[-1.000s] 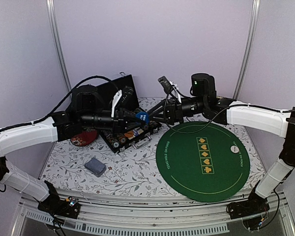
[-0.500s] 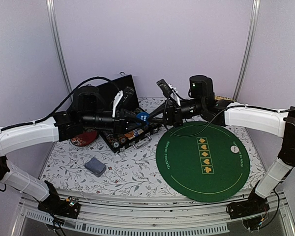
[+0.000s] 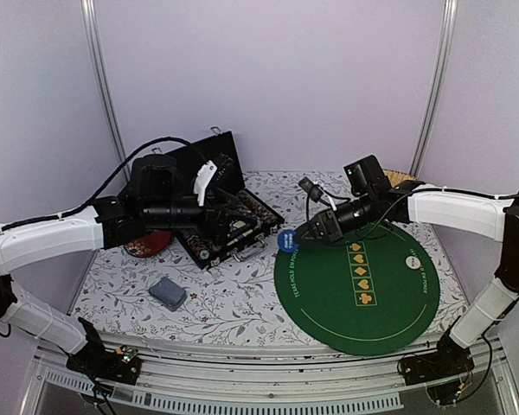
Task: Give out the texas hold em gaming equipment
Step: Pass from the left arm to the right, then place the small blind button in the small blind area.
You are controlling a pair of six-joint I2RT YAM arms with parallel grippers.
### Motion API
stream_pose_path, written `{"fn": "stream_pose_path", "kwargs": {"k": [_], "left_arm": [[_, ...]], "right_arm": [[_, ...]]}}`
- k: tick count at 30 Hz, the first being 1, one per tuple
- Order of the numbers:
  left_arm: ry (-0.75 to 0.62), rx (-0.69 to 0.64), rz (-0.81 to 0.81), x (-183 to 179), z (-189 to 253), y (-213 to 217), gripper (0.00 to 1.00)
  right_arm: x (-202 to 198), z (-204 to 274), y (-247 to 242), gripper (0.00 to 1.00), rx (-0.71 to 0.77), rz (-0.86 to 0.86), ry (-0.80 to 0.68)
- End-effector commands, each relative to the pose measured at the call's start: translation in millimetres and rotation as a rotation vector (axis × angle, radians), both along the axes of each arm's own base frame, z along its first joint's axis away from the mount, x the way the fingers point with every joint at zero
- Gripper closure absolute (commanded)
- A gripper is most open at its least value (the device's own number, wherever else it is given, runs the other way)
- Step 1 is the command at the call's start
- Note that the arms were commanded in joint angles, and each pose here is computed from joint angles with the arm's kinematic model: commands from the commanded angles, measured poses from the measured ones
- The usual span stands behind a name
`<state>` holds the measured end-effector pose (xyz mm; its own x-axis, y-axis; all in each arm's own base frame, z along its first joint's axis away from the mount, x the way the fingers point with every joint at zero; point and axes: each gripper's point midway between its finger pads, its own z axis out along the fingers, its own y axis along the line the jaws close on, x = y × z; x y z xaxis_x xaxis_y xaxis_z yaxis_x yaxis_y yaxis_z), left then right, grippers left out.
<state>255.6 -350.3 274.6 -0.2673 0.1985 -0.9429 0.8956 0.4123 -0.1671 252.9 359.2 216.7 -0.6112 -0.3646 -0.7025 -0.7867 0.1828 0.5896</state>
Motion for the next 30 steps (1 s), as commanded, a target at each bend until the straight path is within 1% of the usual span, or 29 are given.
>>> {"fn": "stream_pose_path", "kwargs": {"k": [1, 4, 8, 11, 13, 15, 19, 27, 30], "left_arm": [[0.101, 0.074, 0.195, 35.4, -27.2, 26.6, 0.04], [0.171, 0.120, 0.242, 48.5, -47.1, 33.2, 0.04], [0.207, 0.156, 0.255, 56.5, -60.9, 34.3, 0.04], [0.206, 0.168, 0.256, 57.3, -62.6, 35.1, 0.02], [0.203, 0.171, 0.269, 58.3, -63.0, 38.0, 0.02], [0.199, 0.173, 0.280, 59.5, -63.4, 40.8, 0.02], [0.204, 0.190, 0.292, 59.7, -67.1, 44.6, 0.02], [0.208, 0.202, 0.318, 62.6, -69.5, 50.4, 0.02], [0.212, 0.201, 0.320, 63.3, -70.0, 50.3, 0.02]], "right_arm": [[-44.2, -57.9, -44.6, 0.98, -0.257, -0.079, 0.297], [-77.1, -88.9, -70.0, 0.98, -0.380, -0.114, 0.485], [-120.2, -116.1, -97.3, 0.98, -0.469, -0.133, 0.673], [-145.2, -138.2, -113.2, 0.98, -0.520, -0.154, 0.790], [-152.0, -150.6, -119.6, 0.98, -0.550, -0.167, 0.823], [-151.3, -159.6, -119.5, 0.98, -0.558, -0.168, 0.822], [-145.8, -154.4, -98.5, 0.98, -0.457, -0.101, 0.797], [-130.2, -150.3, -71.9, 0.98, -0.327, -0.009, 0.756], [-124.6, -160.1, -67.3, 0.98, -0.332, -0.007, 0.763]]}}
